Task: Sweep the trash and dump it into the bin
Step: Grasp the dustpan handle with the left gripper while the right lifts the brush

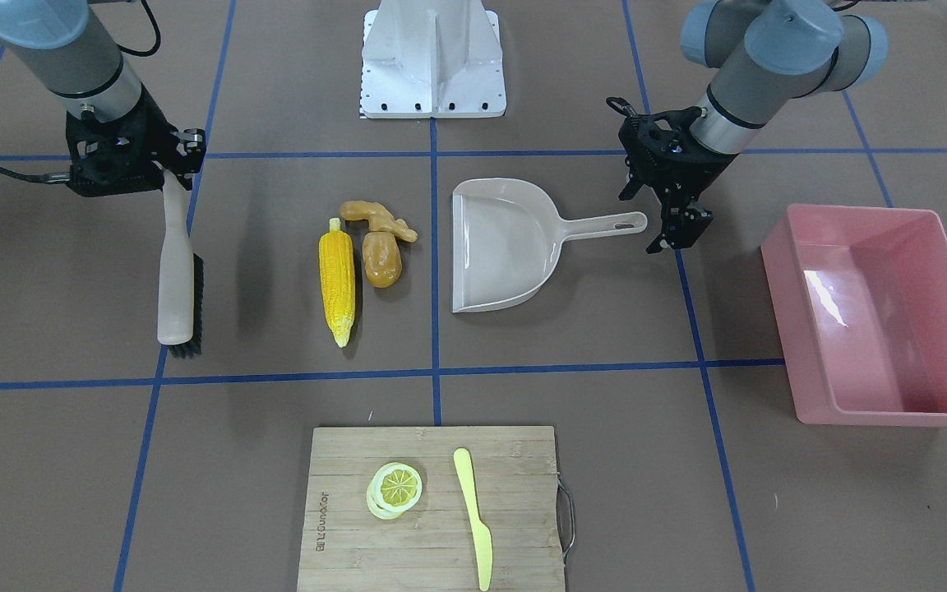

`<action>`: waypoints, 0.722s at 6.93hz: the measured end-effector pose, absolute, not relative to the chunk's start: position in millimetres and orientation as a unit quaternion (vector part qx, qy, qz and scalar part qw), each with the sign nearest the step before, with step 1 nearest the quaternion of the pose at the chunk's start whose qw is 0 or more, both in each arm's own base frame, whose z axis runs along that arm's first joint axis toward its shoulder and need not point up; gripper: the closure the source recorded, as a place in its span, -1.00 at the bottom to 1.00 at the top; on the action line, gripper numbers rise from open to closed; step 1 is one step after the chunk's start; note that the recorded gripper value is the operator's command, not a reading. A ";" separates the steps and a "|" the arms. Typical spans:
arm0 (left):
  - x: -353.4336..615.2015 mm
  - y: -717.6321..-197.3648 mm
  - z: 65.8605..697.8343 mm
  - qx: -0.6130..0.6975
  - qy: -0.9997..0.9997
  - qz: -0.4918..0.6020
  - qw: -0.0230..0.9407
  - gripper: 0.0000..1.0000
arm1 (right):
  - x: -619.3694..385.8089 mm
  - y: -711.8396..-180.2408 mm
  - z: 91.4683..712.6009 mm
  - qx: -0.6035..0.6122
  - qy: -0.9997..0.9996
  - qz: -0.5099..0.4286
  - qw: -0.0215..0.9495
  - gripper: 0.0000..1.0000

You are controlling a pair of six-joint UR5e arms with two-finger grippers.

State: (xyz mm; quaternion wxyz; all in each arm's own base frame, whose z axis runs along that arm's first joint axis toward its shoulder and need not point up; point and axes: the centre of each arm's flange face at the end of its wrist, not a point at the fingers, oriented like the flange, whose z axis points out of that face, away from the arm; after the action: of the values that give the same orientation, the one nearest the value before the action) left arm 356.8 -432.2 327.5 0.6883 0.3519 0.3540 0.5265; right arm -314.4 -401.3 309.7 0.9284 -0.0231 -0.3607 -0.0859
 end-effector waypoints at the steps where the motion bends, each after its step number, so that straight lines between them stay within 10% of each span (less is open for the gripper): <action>1: 365.0 -430.1 325.9 0.355 0.353 0.538 0.678 -0.96 | -329.6 -392.0 297.4 -0.030 -0.361 -0.092 0.927 1.00; 5: 395.9 -430.1 325.4 0.361 0.344 0.581 0.643 -0.96 | -396.2 -318.3 276.2 -0.057 -0.344 -0.100 0.932 1.00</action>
State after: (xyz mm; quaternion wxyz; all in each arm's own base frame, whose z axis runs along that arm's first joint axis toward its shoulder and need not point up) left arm 395.9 -430.1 325.4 0.6430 0.3614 0.3436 0.5812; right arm -396.2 -318.3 276.2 0.9318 -0.0573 -0.3441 -0.1005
